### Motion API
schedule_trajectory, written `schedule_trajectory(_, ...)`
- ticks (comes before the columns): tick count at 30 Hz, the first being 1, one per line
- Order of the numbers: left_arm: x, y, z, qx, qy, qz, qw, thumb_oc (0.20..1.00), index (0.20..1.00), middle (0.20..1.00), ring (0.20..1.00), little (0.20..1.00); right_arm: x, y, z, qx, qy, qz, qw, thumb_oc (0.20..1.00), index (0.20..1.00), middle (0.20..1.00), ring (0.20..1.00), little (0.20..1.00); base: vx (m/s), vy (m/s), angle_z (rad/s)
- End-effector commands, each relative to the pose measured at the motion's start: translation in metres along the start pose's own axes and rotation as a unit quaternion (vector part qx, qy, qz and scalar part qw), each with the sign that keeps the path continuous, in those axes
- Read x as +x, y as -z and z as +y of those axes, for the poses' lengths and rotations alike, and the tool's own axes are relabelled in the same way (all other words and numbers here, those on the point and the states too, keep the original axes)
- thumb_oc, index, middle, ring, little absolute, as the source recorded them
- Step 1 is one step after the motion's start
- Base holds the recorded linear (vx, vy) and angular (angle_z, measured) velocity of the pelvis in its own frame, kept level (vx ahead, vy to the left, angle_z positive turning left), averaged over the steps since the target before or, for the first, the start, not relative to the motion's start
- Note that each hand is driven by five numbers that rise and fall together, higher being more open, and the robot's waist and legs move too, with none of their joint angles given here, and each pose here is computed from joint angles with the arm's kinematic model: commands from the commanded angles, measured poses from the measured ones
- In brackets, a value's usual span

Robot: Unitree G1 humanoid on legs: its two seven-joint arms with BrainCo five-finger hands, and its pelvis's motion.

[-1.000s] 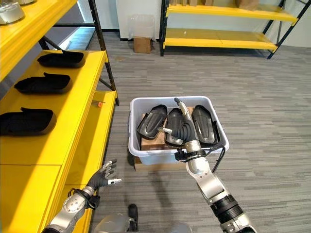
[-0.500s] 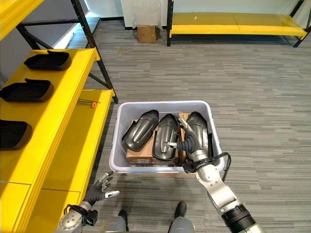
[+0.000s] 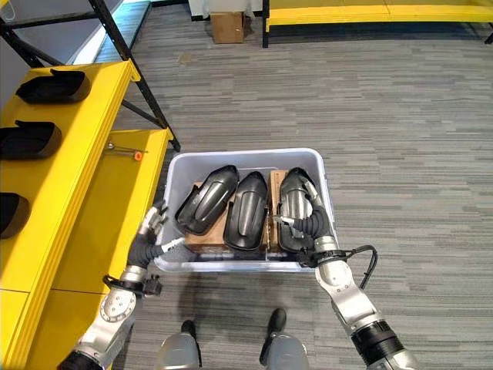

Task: Move parts from the plastic box to the shelf.

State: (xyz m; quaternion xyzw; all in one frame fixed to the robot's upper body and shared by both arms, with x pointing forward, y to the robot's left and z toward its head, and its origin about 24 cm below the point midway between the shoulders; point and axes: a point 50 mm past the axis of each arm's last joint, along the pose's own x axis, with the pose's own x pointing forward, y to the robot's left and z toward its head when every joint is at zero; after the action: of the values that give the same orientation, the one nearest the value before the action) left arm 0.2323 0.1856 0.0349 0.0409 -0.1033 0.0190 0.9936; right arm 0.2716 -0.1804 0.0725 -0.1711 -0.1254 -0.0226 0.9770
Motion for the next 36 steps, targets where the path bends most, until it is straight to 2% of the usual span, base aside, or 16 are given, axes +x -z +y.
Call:
schedule_trajectory(1,0.002,-0.021,0.010,0.006,-0.012,-0.058,0.998,1.000,1.000,1.000,1.000,1.000,0.018,-0.032,0.006,0.038,0.022,-0.091,0.995,1.000,1.000,1.000,1.000,1.000,-0.12,-0.015,-0.03)
schedule_trajectory(4,0.008,-0.028,0.009,-0.014,-0.023,-0.074,0.997,1.000,1.000,1.000,1.000,1.000,0.025,-0.032,0.014,0.034,0.010,-0.085,0.996,1.000,1.000,1.000,1.000,1.000,-0.15,0.067,0.05)
schedule_trajectory(9,0.016,-0.027,-0.003,-0.005,-0.039,-0.075,0.996,1.000,1.000,1.000,1.000,1.000,0.031,-0.026,0.016,0.031,0.044,-0.080,0.995,1.000,1.000,1.000,1.000,1.000,-0.08,0.382,0.21)
schedule_trajectory(11,0.022,-0.027,-0.008,0.004,-0.008,-0.071,0.997,1.000,1.000,1.000,1.000,1.000,0.034,-0.025,0.011,0.021,0.068,-0.080,0.994,1.000,1.000,1.000,1.000,1.000,-0.08,0.278,-0.18)
schedule_trajectory(12,0.018,-0.027,-0.013,0.023,0.013,-0.079,0.997,1.000,1.000,1.000,1.000,1.000,0.031,-0.020,0.002,-0.006,0.115,-0.081,0.990,1.000,1.000,1.000,1.000,1.000,-0.06,0.271,-0.34)
schedule_trajectory(15,0.021,-0.038,-0.003,-0.003,-0.018,-0.099,0.995,1.000,1.000,1.000,1.000,1.000,0.037,-0.021,-0.009,-0.028,0.175,-0.079,0.981,1.000,1.000,1.000,1.000,1.000,-0.08,0.157,-0.06)
schedule_trajectory(17,0.030,-0.056,0.004,-0.006,-0.019,-0.128,0.992,1.000,1.000,1.000,1.000,1.000,0.047,-0.020,-0.030,-0.040,0.258,-0.076,0.962,1.000,1.000,1.000,1.000,1.000,-0.10,0.079,0.09)
schedule_trajectory(26,0.042,-0.084,0.000,-0.007,-0.008,-0.175,0.984,1.000,1.000,1.000,1.000,1.000,0.067,-0.036,-0.045,-0.039,0.321,-0.086,0.942,1.000,1.000,1.000,1.000,1.000,-0.06,-0.043,0.12)
schedule_trajectory(27,0.043,-0.099,-0.005,-0.017,0.010,-0.216,0.976,1.000,1.000,1.000,1.000,1.000,0.075,-0.046,-0.051,-0.043,0.344,-0.096,0.933,1.000,1.000,1.000,1.000,1.000,-0.04,-0.078,0.13)
schedule_trajectory(30,0.044,-0.113,-0.009,-0.002,0.025,-0.246,0.969,1.000,1.000,1.000,1.000,1.000,0.083,-0.055,-0.068,-0.061,0.388,-0.110,0.913,1.000,1.000,1.000,1.000,1.000,-0.02,-0.069,-0.05)
schedule_trajectory(36,0.054,-0.116,-0.013,-0.002,0.040,-0.231,0.972,1.000,1.000,1.000,1.000,1.000,0.096,-0.057,-0.084,-0.057,0.402,-0.081,0.910,1.000,1.000,1.000,1.000,1.000,0.00,-0.008,-0.02)
